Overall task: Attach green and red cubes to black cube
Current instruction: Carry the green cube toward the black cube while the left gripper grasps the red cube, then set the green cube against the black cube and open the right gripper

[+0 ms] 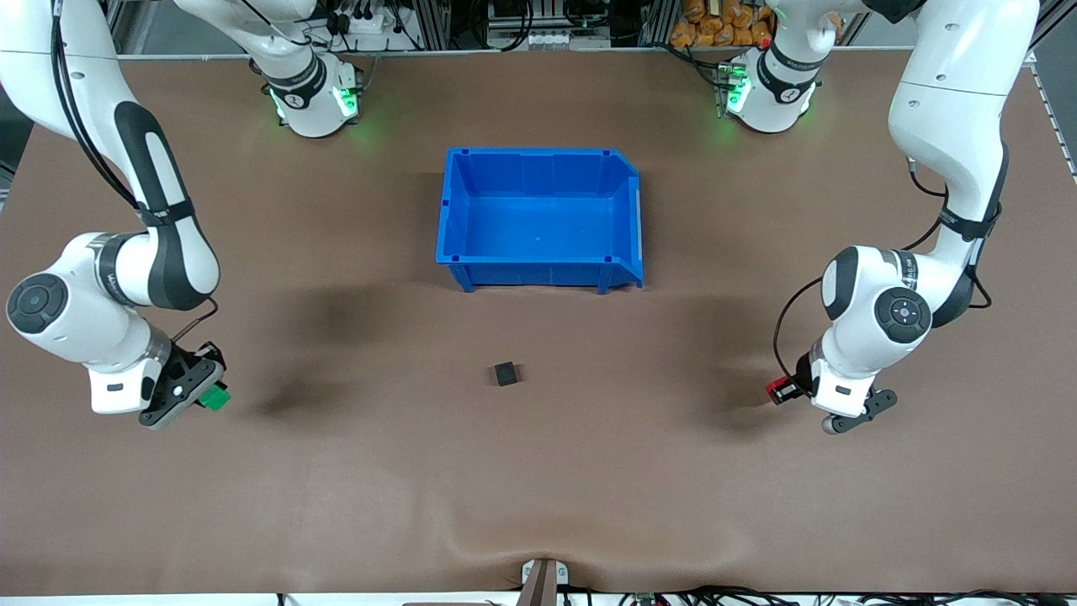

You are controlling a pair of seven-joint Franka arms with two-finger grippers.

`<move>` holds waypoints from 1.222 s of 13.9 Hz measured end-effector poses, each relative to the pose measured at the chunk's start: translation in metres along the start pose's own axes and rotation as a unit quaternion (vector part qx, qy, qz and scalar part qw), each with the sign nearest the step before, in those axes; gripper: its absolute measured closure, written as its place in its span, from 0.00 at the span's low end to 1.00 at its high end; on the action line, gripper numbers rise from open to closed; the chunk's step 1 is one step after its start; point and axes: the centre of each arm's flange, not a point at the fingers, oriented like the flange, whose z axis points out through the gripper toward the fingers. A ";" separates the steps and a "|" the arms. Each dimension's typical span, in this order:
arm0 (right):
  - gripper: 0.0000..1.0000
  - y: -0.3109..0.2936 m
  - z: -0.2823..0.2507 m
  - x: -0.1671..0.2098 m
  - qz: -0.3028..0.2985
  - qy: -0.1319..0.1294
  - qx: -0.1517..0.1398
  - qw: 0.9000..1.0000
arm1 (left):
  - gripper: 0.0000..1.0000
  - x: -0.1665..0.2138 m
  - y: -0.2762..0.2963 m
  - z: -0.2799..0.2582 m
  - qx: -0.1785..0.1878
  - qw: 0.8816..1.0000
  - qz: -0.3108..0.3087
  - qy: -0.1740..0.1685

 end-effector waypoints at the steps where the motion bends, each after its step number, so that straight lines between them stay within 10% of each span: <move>1: 0.60 -0.005 0.002 0.014 -0.028 0.003 0.000 1.000 | 0.61 -0.006 0.010 -0.002 -0.004 1.000 -0.022 -0.001; 9: 0.60 -0.172 0.056 0.233 -0.257 0.030 0.027 0.966 | 0.61 -0.048 0.086 -0.025 -0.014 0.997 -0.081 -0.007; 17: 0.60 -0.260 0.089 0.295 -0.365 0.025 0.045 0.929 | 0.61 -0.061 0.104 -0.034 -0.017 0.995 -0.099 -0.008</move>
